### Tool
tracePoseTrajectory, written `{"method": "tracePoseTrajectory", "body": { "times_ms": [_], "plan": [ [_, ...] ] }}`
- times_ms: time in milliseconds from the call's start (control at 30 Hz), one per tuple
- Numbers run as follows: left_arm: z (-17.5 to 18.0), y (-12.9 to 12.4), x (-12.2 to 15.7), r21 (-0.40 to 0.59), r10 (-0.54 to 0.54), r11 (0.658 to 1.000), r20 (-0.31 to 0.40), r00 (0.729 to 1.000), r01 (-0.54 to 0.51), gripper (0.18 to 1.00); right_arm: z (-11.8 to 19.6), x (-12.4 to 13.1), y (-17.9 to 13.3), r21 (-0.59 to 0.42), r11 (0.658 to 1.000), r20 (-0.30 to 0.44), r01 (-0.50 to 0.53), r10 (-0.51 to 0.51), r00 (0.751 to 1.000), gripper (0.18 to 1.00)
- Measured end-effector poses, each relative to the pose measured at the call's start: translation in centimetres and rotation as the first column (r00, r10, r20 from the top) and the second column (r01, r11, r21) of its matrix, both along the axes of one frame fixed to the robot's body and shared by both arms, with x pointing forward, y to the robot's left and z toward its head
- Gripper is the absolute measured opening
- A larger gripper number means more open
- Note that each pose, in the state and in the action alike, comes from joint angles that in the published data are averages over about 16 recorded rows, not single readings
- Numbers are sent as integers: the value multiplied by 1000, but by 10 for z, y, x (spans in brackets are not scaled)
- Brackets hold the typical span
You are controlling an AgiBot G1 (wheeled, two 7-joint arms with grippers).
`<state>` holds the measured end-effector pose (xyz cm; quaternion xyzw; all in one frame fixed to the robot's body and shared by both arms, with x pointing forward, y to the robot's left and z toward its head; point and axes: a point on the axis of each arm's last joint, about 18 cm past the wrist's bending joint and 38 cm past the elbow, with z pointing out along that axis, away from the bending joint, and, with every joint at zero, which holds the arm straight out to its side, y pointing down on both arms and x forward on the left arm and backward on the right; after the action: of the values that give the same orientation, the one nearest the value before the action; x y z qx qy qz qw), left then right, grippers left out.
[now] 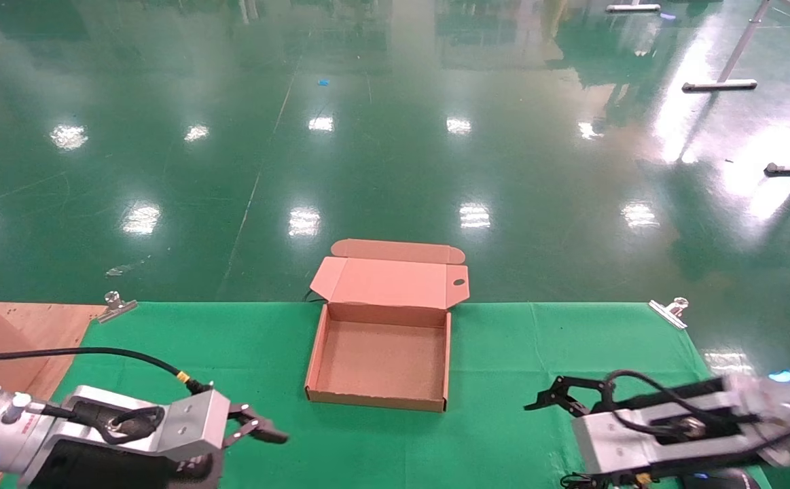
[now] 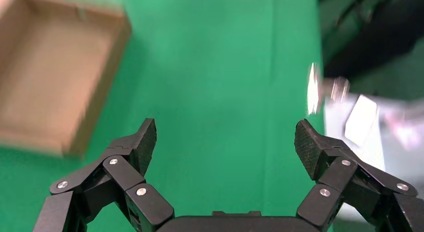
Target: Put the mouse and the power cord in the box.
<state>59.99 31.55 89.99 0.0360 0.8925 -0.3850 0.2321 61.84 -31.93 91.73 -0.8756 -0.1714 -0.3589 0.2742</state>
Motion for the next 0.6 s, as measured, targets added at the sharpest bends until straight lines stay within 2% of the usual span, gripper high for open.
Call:
{"method": "tracePoseTrajectory", "body": {
  "times_ms": [133,333,467,600],
  "plan": [
    [-14,24,16,164,66,984,-10,998,-63,1001,-14,23,-4,-158,987,35,30,-25,999,1001],
    [-31,57,33,354,149,925,-2,989,-139,1001,-38,46,-13,-317,946,72,71,-51,996,1001],
    [-41,72,42,421,190,890,10,982,-176,1001,-53,56,-21,-384,919,90,94,-64,994,1001],
    [-49,80,49,444,222,871,25,975,-210,1001,-64,62,-29,-420,901,96,110,-76,992,1001]
  ]
}}
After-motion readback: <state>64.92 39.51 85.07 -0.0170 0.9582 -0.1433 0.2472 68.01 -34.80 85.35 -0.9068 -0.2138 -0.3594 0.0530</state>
